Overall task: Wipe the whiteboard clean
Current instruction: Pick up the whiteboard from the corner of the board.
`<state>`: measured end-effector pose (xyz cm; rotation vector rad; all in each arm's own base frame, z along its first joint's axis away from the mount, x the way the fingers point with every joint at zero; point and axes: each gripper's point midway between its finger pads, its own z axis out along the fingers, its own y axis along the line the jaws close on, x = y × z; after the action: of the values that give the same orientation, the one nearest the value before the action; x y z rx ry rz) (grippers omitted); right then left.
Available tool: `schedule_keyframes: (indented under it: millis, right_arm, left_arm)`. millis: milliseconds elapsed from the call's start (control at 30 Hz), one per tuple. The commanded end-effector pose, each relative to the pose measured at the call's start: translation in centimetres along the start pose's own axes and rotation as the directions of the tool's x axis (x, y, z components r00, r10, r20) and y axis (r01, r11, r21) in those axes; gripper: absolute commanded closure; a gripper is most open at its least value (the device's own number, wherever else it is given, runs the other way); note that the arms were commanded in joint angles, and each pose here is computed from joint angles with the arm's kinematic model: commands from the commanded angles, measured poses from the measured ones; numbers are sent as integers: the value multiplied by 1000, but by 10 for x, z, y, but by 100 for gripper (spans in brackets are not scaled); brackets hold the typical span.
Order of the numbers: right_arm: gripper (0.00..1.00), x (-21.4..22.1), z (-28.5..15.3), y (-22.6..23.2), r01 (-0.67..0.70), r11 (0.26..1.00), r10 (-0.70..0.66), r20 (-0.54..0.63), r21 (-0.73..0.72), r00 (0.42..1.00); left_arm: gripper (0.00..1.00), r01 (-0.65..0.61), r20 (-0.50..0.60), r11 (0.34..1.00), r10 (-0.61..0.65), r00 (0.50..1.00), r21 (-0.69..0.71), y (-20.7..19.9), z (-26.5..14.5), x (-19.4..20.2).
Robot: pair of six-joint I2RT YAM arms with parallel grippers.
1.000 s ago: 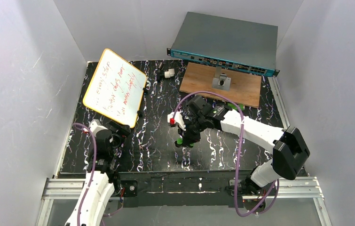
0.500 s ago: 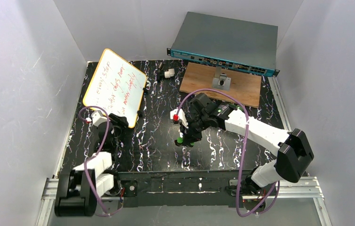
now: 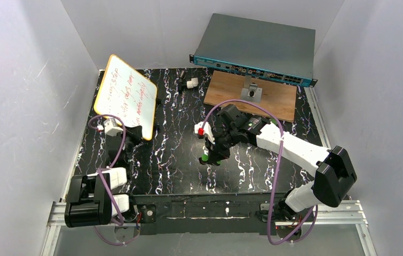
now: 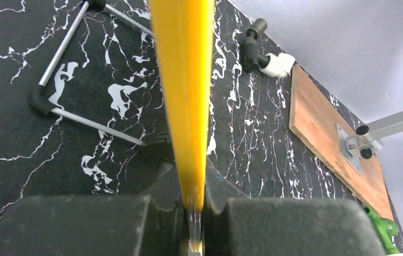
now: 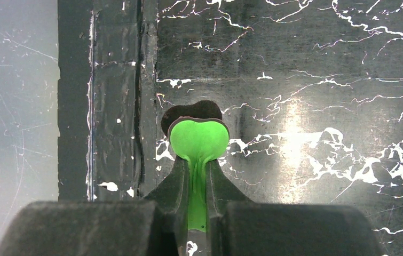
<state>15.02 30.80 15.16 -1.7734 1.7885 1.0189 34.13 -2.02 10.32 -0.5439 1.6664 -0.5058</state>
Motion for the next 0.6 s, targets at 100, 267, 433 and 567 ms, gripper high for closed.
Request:
schedule_keyframes:
  millis: [100, 267, 433, 567]
  right_arm:
    - [97, -8, -6, 4, 18, 1000, -18, 35, -13, 999]
    - [97, -10, -13, 5, 19, 1000, -18, 51, -19, 999]
    - [97, -9, -20, 13, 38, 997, -34, 67, -62, 997]
    - [98, -10, -25, 17, 38, 996, -31, 79, -81, 996]
  left_arm:
    - [100, -142, 68, 989, 138, 988, 51, -19, -6, -35]
    - [100, -218, 107, 972, 209, 972, 88, -40, -12, -60]
    - [100, -284, 101, 944, 270, 958, 168, -74, -14, -85]
    - [100, -308, 125, 934, 289, 949, 181, -89, -19, -102]
